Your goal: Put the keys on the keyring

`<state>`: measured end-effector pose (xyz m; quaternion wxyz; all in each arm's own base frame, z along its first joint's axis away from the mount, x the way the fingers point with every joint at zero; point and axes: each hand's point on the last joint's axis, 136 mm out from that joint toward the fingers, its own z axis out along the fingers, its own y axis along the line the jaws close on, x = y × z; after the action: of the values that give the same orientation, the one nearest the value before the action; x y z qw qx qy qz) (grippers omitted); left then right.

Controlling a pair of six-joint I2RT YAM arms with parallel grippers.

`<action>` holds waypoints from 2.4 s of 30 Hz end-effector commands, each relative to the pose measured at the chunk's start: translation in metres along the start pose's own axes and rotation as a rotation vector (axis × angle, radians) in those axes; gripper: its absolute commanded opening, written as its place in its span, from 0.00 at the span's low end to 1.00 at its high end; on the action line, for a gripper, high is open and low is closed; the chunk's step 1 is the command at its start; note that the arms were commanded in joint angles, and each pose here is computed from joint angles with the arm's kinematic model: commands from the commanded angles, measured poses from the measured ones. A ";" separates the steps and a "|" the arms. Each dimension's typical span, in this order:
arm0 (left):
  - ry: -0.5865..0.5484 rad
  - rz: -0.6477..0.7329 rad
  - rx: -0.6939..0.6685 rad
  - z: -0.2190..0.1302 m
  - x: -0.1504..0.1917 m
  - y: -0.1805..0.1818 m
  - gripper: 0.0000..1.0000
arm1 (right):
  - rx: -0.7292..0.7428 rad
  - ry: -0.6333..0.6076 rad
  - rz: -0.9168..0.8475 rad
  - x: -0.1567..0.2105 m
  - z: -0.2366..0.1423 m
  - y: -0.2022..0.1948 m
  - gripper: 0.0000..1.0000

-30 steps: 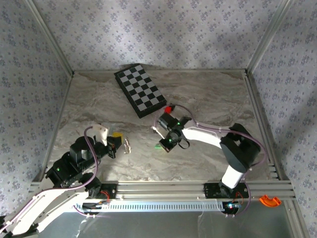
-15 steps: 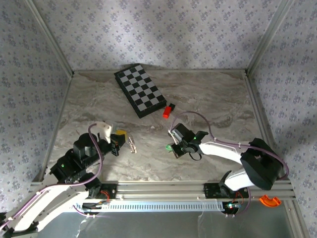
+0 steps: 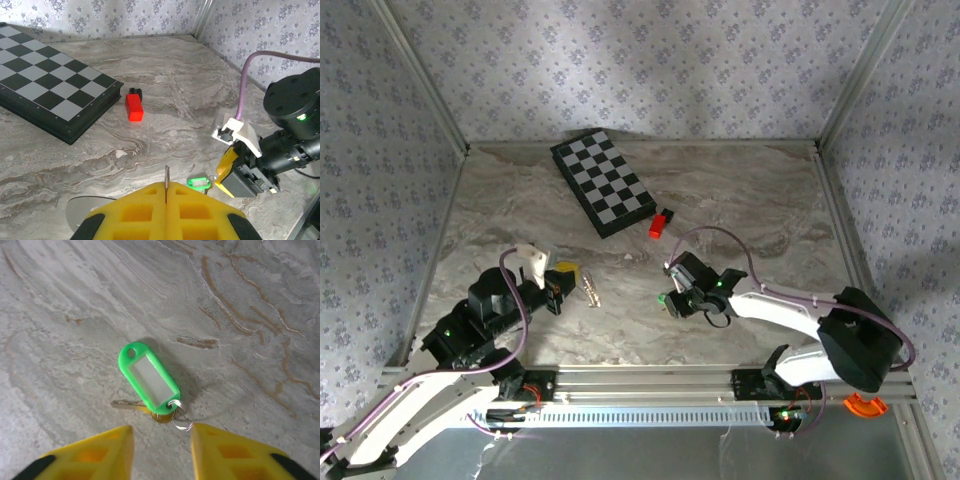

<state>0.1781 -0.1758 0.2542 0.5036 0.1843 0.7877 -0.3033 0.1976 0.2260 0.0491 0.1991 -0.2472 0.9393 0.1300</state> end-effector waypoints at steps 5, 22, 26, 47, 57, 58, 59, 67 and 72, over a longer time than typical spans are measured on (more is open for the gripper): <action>-0.054 0.019 0.054 0.002 -0.016 -0.011 0.00 | -0.037 0.080 0.058 0.002 -0.031 0.001 0.49; -0.037 0.062 0.230 0.006 -0.009 -0.040 0.00 | -0.155 0.408 0.006 -0.008 -0.012 -0.014 0.48; -0.035 0.062 0.259 0.007 -0.008 -0.045 0.00 | -0.184 0.432 0.003 -0.014 0.001 -0.010 0.44; -0.084 0.053 0.333 -0.002 -0.014 -0.056 0.00 | -0.139 0.511 -0.035 0.002 0.021 -0.013 0.34; -0.086 0.052 0.332 -0.003 -0.014 -0.056 0.00 | -0.122 0.517 -0.054 0.005 0.020 -0.013 0.26; -0.086 0.051 0.330 -0.003 -0.014 -0.056 0.00 | -0.120 0.515 -0.054 0.005 0.019 -0.013 0.25; -0.086 0.050 0.330 -0.003 -0.014 -0.056 0.00 | -0.119 0.511 -0.055 0.004 0.019 -0.013 0.23; -0.084 0.048 0.326 -0.002 -0.013 -0.055 0.00 | -0.117 0.514 -0.065 0.008 0.014 -0.012 0.17; -0.087 0.048 0.324 -0.003 -0.014 -0.055 0.00 | -0.111 0.513 -0.072 0.010 0.011 -0.012 0.12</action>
<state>0.1493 -0.2155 0.2696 0.4883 0.2744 0.7200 -0.4098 0.2081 0.2233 0.0284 -0.0478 -0.3051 0.9437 0.1189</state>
